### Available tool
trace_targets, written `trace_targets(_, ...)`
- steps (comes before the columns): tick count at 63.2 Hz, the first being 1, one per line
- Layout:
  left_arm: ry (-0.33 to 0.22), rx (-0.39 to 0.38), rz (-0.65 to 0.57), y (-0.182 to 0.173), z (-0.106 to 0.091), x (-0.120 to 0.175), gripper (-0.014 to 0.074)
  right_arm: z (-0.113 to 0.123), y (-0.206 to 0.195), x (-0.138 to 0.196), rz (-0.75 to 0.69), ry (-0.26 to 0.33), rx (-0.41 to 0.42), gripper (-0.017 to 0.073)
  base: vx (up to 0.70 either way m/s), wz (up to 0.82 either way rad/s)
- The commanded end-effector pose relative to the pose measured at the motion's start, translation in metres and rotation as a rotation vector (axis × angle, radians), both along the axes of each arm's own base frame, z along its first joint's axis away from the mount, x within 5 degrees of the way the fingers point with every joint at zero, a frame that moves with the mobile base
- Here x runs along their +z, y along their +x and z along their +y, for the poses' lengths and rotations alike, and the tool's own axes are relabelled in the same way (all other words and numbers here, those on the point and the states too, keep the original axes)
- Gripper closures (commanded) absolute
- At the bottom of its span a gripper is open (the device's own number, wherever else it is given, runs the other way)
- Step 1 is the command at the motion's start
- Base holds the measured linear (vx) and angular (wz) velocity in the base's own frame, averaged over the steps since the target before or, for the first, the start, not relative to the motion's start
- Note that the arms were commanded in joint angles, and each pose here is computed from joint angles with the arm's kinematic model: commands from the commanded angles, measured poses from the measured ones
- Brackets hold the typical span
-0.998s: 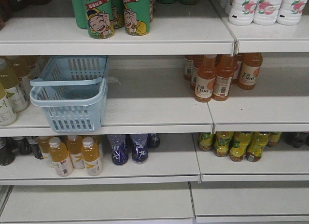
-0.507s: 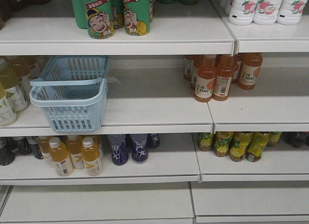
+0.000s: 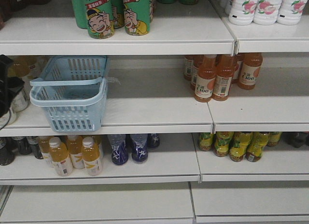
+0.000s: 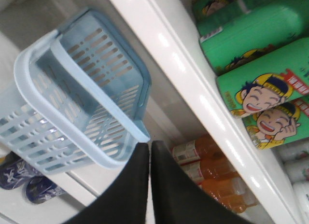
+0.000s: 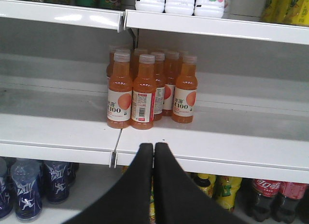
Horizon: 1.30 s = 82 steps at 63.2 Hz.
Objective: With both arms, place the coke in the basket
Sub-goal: 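Lower the open left gripper around the basket handle and close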
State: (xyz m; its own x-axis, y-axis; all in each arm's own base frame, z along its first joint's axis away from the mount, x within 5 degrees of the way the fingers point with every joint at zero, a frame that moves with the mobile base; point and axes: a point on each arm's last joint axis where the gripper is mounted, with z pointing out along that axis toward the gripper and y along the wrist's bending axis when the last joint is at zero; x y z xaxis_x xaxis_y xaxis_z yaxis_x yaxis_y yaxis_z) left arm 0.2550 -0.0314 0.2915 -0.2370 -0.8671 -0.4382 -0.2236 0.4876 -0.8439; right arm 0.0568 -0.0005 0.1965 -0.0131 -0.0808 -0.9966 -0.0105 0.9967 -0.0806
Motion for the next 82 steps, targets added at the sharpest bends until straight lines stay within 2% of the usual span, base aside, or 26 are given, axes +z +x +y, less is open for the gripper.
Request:
trace_targets(1,-0.011,-0.025,-0.084,0.006,-0.010,0.012,0.0599,0.002,0.000,0.001,-0.058,-0.021,0.015,0.0564,0.00,0.00)
trace_targets(6,-0.006,-0.049,-0.082,0.008,-0.016,0.009,0.0599,0.002,0.000,0.001,-0.058,-0.021,0.015,0.0564,0.00,0.00)
trace_targets(13,-0.082,-0.051,-0.129,0.011,-0.024,0.011,0.0599,0.002,0.000,0.001,-0.058,-0.021,0.015,0.0564,0.00,0.00)
trace_targets(18,-0.097,-0.109,-0.139,0.010,-0.037,0.011,0.0599,0.002,0.000,0.001,-0.058,-0.021,0.015,0.0564,0.00,0.00)
trace_targets(22,-0.086,-0.175,-0.147,0.008,-0.049,0.010,0.0599,0.002,0.000,0.001,-0.058,-0.021,0.015,0.0564,0.00,0.00)
trace_targets(25,-0.028,-0.248,-0.157,0.008,-0.058,0.007,0.0599,0.002,0.000,0.001,-0.058,-0.021,0.015,0.0564,0.00,0.00)
trace_targets(28,0.000,-0.291,-0.145,0.011,-0.064,0.001,0.0599,0.002,0.000,0.001,-0.058,-0.021,0.015,0.0564,0.00,0.00)
trace_targets(30,-0.011,-0.316,-0.137,0.013,-0.067,-0.004,0.0599,0.002,0.000,0.001,-0.058,-0.021,0.015,0.0564,0.00,0.00)
trace_targets(33,-0.087,-0.350,-0.147,0.012,-0.071,-0.009,0.0599,0.002,0.000,0.001,-0.058,-0.021,0.015,0.0564,0.00,0.00)
trace_targets(38,-0.239,-0.477,-0.249,0.008,-0.079,-0.010,0.0601,0.002,0.000,0.001,-0.058,-0.021,0.015,0.0564,0.00,0.00)
trace_targets(40,-0.250,-0.511,-0.272,0.009,-0.079,-0.013,0.0601,0.002,0.000,0.001,-0.058,-0.021,0.015,0.0564,0.00,0.00)
trace_targets(43,-0.233,-0.540,-0.277,0.012,-0.075,-0.022,0.0601,0.002,0.000,0.001,-0.058,-0.021,0.015,0.0564,0.00,0.00)
trace_targets(49,-0.216,-0.493,-0.193,0.015,-0.060,-0.048,0.0601,0.002,0.000,0.001,-0.058,-0.020,0.015,0.0564,0.00,0.00)
trace_targets(55,-0.221,-0.385,-0.088,0.012,-0.041,-0.073,0.0600,0.002,0.000,0.001,-0.058,-0.020,0.015,0.0564,0.00,0.00)
trace_targets(62,-0.294,-0.221,-0.046,0.006,-0.017,-0.088,0.0598,0.002,0.000,0.001,-0.058,-0.020,0.015,0.0564,0.00,0.00)
trace_targets(65,-0.325,-0.181,-0.062,0.005,-0.011,-0.089,0.0594,0.002,0.000,0.001,-0.058,-0.020,0.015,0.0564,0.00,0.00)
trace_targets(69,-0.354,-0.174,-0.116,0.004,-0.007,-0.085,0.0579,0.002,0.000,0.001,-0.058,-0.020,0.015,0.0564,0.00,0.00)
trace_targets(74,-0.377,-0.204,-0.197,0.005,-0.007,-0.077,0.0532,0.002,0.000,0.001,-0.058,-0.020,0.015,0.0564,0.00,0.00)
trace_targets(82,-0.422,-0.189,-0.279,0.006,-0.001,-0.070,0.0390,0.002,0.000,0.001,-0.058,-0.020,0.015,0.0564,0.00,0.00)
